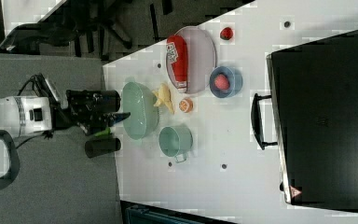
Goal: Flap open oven.
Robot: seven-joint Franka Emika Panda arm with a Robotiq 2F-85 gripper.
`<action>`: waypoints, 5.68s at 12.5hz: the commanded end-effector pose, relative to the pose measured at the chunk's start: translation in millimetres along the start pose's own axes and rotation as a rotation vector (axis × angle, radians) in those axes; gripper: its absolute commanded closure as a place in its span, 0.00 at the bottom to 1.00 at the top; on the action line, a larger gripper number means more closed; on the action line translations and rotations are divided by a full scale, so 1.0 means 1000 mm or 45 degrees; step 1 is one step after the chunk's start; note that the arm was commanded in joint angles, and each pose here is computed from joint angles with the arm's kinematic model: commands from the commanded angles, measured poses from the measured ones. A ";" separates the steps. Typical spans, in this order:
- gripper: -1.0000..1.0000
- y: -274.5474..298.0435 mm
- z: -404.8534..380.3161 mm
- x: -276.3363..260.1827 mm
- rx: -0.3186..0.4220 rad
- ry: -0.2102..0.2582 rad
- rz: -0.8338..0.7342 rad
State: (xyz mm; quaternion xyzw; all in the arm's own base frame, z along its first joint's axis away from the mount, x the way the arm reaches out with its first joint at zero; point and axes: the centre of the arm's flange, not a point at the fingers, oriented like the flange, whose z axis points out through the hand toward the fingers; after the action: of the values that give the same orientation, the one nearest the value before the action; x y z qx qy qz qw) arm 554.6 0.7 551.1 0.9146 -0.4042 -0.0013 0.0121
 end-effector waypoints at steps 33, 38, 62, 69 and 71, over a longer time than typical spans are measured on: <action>0.83 0.240 0.189 0.141 -0.072 0.176 -0.967; 0.83 0.238 0.232 0.145 -0.110 0.107 -0.972; 0.83 0.058 0.386 0.001 -0.816 0.187 -1.007; 0.83 0.022 0.433 -0.021 -0.873 0.262 -0.952; 0.83 0.006 0.404 -0.011 -0.814 0.325 -0.917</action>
State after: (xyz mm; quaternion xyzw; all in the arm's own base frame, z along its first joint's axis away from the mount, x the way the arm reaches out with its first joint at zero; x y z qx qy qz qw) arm 513.5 -6.6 115.3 0.9350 0.0086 -0.0695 0.3477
